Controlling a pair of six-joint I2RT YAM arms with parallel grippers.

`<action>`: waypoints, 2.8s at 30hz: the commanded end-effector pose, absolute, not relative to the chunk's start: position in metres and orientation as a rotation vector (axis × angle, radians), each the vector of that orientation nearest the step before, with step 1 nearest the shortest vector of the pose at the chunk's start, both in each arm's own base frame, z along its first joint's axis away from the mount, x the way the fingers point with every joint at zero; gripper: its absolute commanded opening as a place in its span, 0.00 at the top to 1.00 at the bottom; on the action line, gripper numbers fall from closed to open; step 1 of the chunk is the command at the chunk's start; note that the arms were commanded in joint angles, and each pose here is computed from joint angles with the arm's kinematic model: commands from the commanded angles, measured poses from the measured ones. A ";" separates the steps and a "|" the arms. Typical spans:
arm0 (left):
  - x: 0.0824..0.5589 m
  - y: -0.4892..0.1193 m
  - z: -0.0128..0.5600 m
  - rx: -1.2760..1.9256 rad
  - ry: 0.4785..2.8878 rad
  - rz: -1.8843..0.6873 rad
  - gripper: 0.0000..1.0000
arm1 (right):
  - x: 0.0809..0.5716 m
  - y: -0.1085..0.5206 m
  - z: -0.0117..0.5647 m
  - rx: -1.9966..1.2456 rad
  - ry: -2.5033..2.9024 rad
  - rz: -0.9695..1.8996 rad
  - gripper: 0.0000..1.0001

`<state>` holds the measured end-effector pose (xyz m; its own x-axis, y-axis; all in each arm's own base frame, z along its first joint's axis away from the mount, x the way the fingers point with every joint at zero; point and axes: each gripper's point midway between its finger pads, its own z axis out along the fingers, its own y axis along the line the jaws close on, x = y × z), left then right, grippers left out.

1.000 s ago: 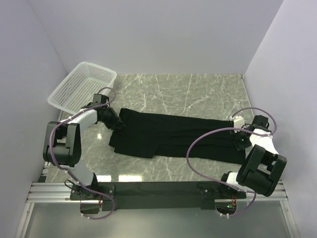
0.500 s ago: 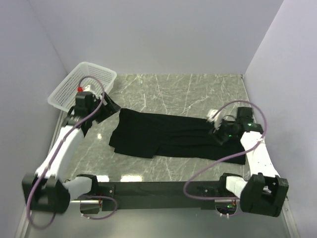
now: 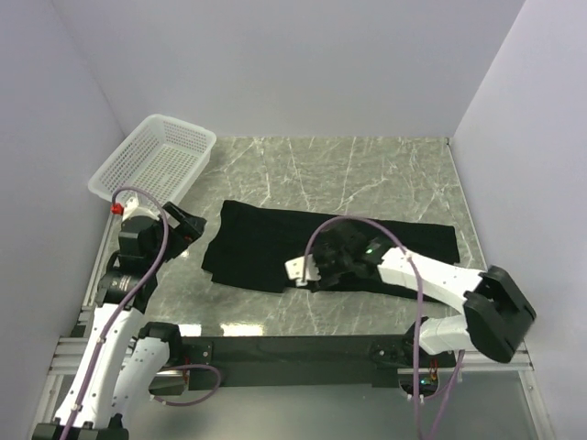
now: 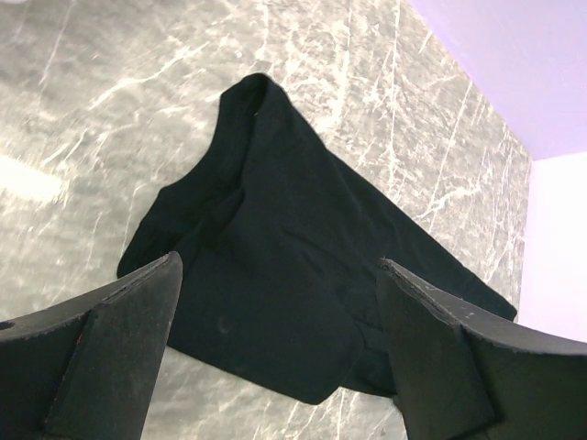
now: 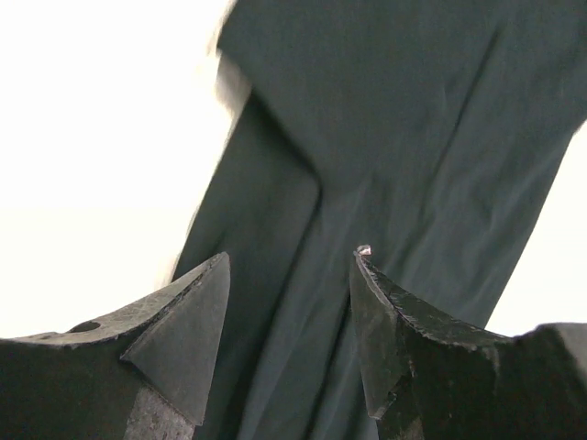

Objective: Fold and stack the t-shirts

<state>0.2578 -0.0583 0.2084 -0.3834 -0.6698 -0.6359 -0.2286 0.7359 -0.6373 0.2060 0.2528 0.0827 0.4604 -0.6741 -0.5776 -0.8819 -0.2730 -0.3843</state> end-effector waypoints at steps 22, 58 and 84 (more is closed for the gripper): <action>0.229 -0.047 0.216 -0.743 1.892 -0.552 0.09 | 0.193 0.355 0.065 -2.079 1.015 0.223 0.82; 0.236 -0.094 0.161 -0.655 2.179 -0.749 0.13 | 0.306 0.304 0.125 -1.130 2.071 0.792 0.44; 0.193 -0.135 0.034 -0.823 2.694 -0.649 0.43 | 0.260 0.245 0.171 -1.455 1.822 0.870 0.40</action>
